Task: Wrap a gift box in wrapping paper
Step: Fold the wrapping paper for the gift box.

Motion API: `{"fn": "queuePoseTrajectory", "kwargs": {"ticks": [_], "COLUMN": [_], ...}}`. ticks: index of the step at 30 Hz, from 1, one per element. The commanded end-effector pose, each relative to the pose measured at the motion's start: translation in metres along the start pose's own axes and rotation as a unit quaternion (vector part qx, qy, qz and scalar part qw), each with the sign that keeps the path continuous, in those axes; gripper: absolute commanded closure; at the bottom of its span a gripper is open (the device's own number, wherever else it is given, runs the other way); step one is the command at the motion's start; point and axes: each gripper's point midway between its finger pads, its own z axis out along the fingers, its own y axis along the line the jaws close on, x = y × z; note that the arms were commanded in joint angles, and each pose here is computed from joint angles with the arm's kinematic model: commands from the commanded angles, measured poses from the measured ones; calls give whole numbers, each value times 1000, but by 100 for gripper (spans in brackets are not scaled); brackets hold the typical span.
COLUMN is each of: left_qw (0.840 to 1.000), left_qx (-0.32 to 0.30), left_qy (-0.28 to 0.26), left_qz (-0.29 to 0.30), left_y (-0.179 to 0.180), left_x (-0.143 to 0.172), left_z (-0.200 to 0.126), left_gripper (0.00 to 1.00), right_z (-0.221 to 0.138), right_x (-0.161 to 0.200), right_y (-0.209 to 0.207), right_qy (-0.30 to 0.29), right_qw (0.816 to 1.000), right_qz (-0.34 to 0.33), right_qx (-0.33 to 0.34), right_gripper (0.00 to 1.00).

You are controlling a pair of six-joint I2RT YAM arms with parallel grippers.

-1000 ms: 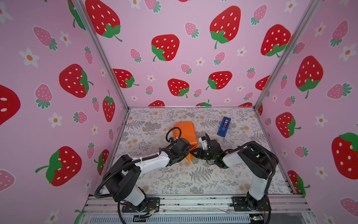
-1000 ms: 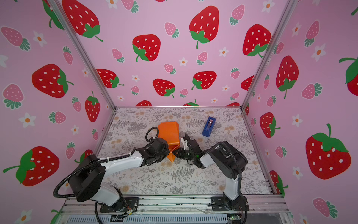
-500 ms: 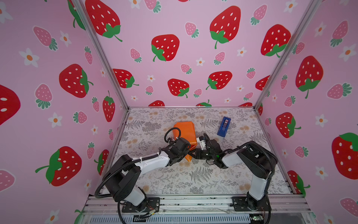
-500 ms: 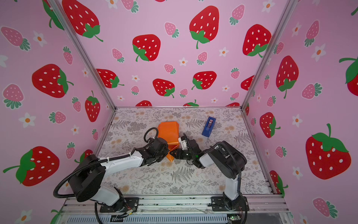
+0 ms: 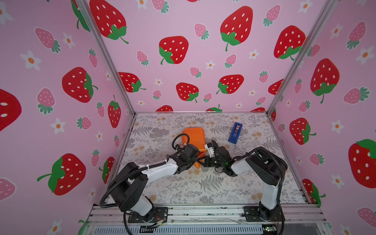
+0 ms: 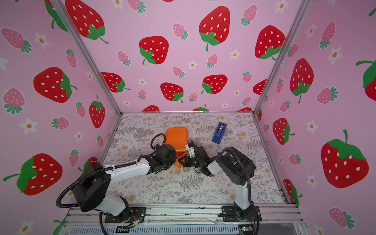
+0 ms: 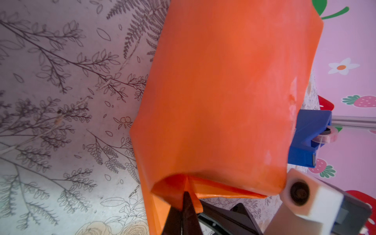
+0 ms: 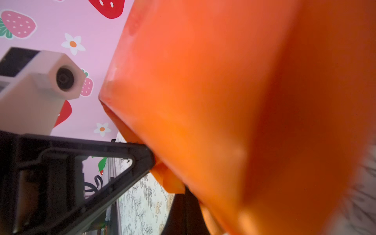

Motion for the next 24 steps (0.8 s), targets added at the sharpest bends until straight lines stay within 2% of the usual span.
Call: {"fn": "queuePoseTrajectory", "kwargs": {"ticks": [1,4,7,10,12,14,17,19,24], "left_qw": [1000,998,989,970,952,935,919,914,905], "left_qx": [8,20,49,76,88,92,69,67,45], "left_qy": [-16,-19,-22,-23,-5,23,62,99,153], "left_qz": [18,61,138,229,292,341,383,388,395], "left_y": [-14,-26,-48,-71,-87,-98,-105,-108,-102], "left_x": [-11,-18,-29,-44,-53,-60,-71,-72,-72], "left_z": [-13,-26,-44,-61,-66,-66,-54,-44,-18], "left_gripper": [79,69,63,61,60,66,76,82,89], "right_z": [4,4,4,4,4,3,1,0,-5], "right_x": [-9,-9,-9,-9,-9,-8,-7,-6,-7], "right_y": [1,-3,-5,-5,-5,-6,-7,-8,-8], "right_qy": [-14,-11,-8,-3,-2,-1,-4,-6,-13], "right_qw": [1000,1000,999,999,999,999,999,999,999], "right_qz": [-14,-15,-21,-29,-32,-31,-27,-26,-25], "right_qx": [7,18,25,30,30,31,33,35,42], "right_gripper": [100,100,100,100,100,100,100,100,100]}}
